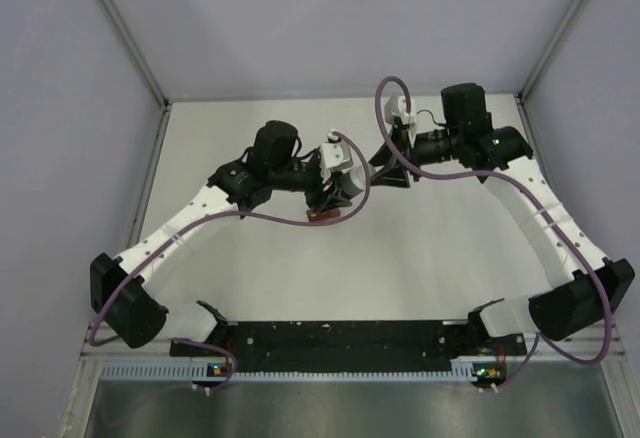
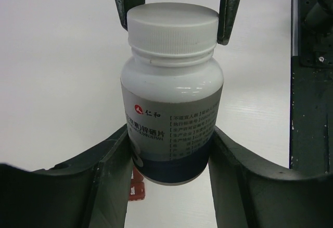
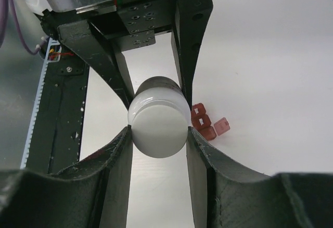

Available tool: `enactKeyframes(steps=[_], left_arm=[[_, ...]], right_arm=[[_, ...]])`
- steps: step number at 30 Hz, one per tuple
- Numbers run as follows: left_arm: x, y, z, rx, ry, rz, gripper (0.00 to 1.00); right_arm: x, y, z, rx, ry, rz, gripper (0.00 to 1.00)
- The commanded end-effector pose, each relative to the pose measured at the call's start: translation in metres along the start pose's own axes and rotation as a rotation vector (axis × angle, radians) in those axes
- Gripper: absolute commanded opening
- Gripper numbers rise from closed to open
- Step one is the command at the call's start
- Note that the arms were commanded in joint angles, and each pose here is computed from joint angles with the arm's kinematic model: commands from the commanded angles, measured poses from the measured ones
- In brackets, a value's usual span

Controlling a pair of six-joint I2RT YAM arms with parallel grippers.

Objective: Sort the pills into containers

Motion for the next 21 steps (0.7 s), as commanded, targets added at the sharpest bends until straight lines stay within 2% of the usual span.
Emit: enactKeyframes(steps=[1,6,10,14,21], left_arm=[[-0.0191,0.0048,-0.0103,-0.031,-0.132,0.047,0.00],[-0.0198,0.0038,-0.0102,-0.027,-0.138,0.042,0.00],[-0.0174,0.0077,-0.0105,-0.034,-0.118,0.033,0.00],[-0.0162,0.0077,-0.0086,-0.033,-0.118,0.021,0.00],[-0.0135,0.0074,-0.0070,-0.027,-0.098,0.007,0.00]], right_arm=[[-0.0015,0.0247,-0.0152,-0.024,-0.051,-0.249,0.11],[-0.0005,0.0260,-0.0176,-0.015,-0.061,-0.273,0.13],[0.0001,0.0231,-0.0168,-0.008,-0.053,-0.247,0.25],[-0.0002,0.0177,-0.0155,0.001,-0.051,-0.228,0.29],[0.0006,0.0170,-0.0155,0.005,-0.059,-0.200,0.47]])
Point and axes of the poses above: each gripper's point midway between its finger pads, its own z axis out along the fingers, its own x axis along the line the jaws close on, y = z × x, the point moved 8 cm from there along -z, back along the fingers, and after that the axes turned 6 degrees about z, right-handed, at the moved point
